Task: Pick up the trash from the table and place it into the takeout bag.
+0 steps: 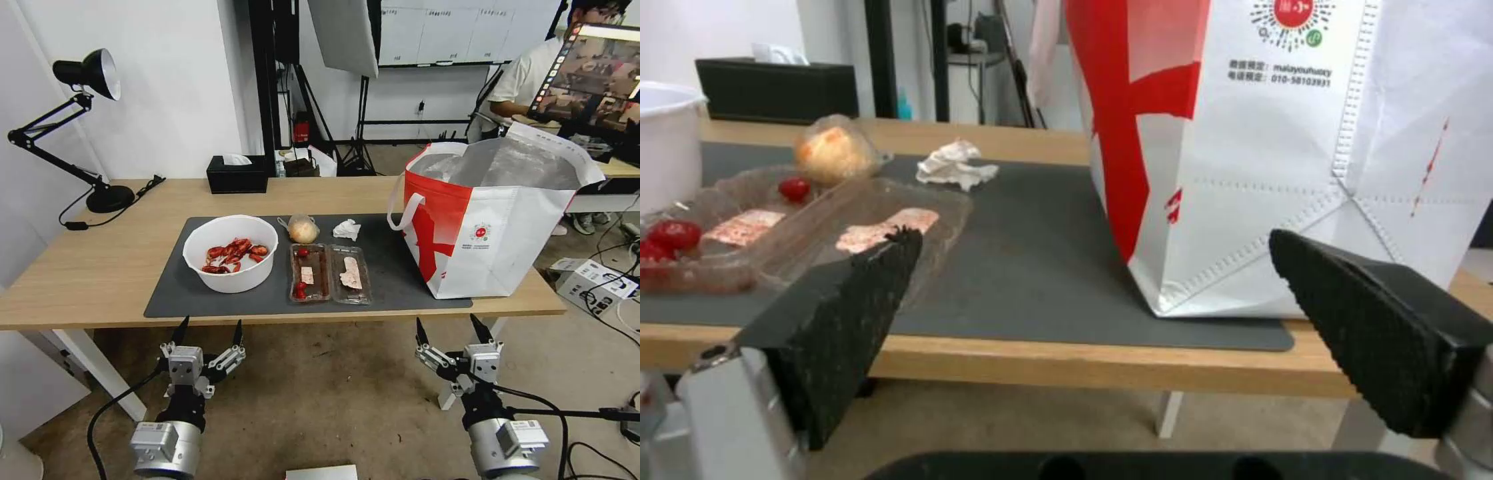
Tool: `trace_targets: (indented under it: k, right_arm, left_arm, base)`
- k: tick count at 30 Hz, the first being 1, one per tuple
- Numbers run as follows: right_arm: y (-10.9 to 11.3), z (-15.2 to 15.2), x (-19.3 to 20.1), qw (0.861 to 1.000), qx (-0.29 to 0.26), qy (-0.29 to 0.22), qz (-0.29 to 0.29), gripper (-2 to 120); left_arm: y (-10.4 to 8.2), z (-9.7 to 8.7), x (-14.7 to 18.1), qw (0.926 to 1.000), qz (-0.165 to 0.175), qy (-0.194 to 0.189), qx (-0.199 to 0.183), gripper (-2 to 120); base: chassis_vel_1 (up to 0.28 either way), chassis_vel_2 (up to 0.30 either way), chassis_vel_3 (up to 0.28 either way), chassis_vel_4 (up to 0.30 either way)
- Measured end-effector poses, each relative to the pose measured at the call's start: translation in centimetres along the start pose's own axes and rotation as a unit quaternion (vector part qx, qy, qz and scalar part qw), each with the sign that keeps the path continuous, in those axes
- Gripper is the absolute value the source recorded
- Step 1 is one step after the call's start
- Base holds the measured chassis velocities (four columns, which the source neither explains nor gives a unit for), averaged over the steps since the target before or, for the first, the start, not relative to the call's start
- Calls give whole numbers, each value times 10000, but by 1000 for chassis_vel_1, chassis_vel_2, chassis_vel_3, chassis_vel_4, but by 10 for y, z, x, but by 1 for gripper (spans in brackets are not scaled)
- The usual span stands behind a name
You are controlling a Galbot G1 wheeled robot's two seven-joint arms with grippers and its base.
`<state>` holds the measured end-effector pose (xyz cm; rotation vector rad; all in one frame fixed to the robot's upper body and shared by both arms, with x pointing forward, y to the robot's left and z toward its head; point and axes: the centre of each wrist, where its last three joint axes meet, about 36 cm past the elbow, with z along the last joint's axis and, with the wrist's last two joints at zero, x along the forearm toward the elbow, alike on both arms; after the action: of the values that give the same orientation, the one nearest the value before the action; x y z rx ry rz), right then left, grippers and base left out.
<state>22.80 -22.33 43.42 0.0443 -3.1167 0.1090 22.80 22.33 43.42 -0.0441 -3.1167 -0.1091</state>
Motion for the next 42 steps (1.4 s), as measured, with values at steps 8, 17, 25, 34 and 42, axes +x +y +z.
trace_targets:
  k: [8, 17, 25, 34, 42]
  right_arm:
    - [0, 0, 0, 10000, 0, 0, 0, 100]
    - [0, 0, 0, 10000, 0, 0, 0, 100]
    - [-9, -8, -6, 9995, 174, 139, -220, 100]
    - [-35, -47, -28, 9920, 711, 353, -985, 100]
    - [-34, -49, -33, 9923, 496, -151, -1122, 100]
  left_arm:
    - [0, 0, 0, 10000, 0, 0, 0, 100]
    - [0, 0, 0, 10000, 0, 0, 0, 100]
    - [-4, -11, 21, 9958, -848, 292, 200, 100]
    - [-5, -15, 24, 9950, -940, 39, 326, 100]
    - [-6, -11, 23, 9951, -924, 70, 347, 100]
  base:
    - [0, 0, 0, 0]
    - [0, 0, 0, 0]
    - [0, 0, 0, 0]
    - [0, 0, 0, 0]
    - [0, 0, 0, 0]
